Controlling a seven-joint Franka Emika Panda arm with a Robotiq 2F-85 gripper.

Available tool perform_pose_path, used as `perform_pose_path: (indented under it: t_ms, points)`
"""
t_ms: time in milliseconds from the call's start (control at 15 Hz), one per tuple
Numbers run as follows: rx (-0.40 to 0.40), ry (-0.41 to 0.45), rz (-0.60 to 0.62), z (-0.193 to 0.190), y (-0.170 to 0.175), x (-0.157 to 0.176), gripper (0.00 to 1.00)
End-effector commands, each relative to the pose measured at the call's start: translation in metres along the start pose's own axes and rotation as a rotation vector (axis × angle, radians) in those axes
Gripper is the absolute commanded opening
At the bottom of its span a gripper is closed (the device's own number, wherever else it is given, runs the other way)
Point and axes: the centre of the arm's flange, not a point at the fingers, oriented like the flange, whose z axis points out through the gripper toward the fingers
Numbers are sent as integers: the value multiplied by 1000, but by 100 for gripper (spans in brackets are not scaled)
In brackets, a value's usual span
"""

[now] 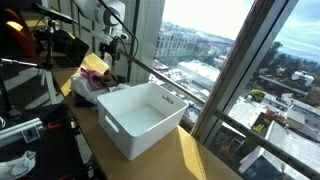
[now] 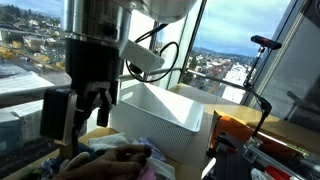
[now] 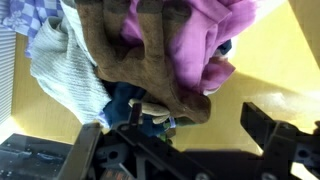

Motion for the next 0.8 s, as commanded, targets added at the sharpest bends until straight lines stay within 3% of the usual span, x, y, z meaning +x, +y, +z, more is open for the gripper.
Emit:
perform_pose_path:
  t_ms: [0, 733]
  points:
    - [-11, 2, -32, 44, -6, -3, 100]
    - [-19, -107, -9, 180, 15, -42, 100]
